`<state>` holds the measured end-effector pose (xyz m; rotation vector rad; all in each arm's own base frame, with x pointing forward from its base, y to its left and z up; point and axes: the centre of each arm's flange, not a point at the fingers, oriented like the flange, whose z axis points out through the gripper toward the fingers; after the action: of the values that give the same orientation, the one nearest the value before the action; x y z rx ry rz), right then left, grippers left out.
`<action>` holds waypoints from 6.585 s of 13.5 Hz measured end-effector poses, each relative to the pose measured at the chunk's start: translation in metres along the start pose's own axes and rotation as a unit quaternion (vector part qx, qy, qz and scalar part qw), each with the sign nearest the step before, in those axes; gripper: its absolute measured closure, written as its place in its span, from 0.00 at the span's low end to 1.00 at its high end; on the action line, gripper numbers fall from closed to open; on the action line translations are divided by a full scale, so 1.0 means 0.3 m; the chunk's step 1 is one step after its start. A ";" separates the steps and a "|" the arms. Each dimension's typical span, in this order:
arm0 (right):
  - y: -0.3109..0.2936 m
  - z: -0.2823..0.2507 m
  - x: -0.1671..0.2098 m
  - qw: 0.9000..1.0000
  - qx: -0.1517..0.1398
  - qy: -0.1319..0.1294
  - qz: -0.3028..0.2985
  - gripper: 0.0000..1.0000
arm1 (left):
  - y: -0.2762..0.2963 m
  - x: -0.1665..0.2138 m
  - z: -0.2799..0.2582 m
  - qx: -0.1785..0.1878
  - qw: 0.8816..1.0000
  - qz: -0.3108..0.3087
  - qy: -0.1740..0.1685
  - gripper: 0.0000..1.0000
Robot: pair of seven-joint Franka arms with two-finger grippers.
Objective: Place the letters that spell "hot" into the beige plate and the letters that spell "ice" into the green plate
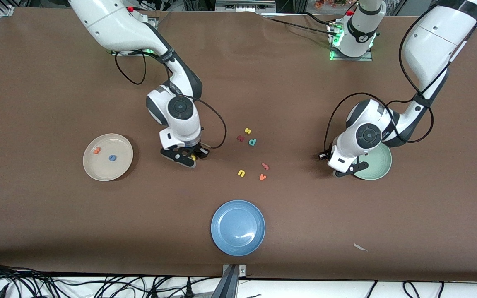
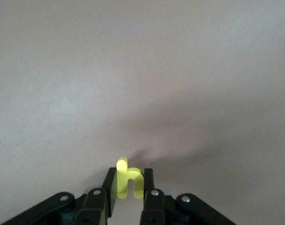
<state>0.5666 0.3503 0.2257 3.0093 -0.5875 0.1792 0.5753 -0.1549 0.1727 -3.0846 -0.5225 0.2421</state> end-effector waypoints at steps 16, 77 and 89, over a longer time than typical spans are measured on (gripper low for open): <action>0.830 -0.215 0.255 0.979 -0.071 -0.035 -0.190 0.54 | -0.145 0.118 -0.217 0.072 0.992 0.062 -0.087 0.72; 1.095 -1.030 0.652 0.977 0.027 -0.088 -0.193 0.00 | -0.440 0.095 -1.359 0.018 0.993 0.115 0.003 0.00; 1.091 -1.042 0.655 0.977 0.034 -0.085 -0.192 0.00 | -0.447 0.113 -1.310 0.020 0.993 0.110 0.029 0.00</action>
<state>0.5919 0.0035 0.5755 3.1478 0.0008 -0.0841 0.6231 -0.0085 0.5598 -3.0976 -0.1734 0.1589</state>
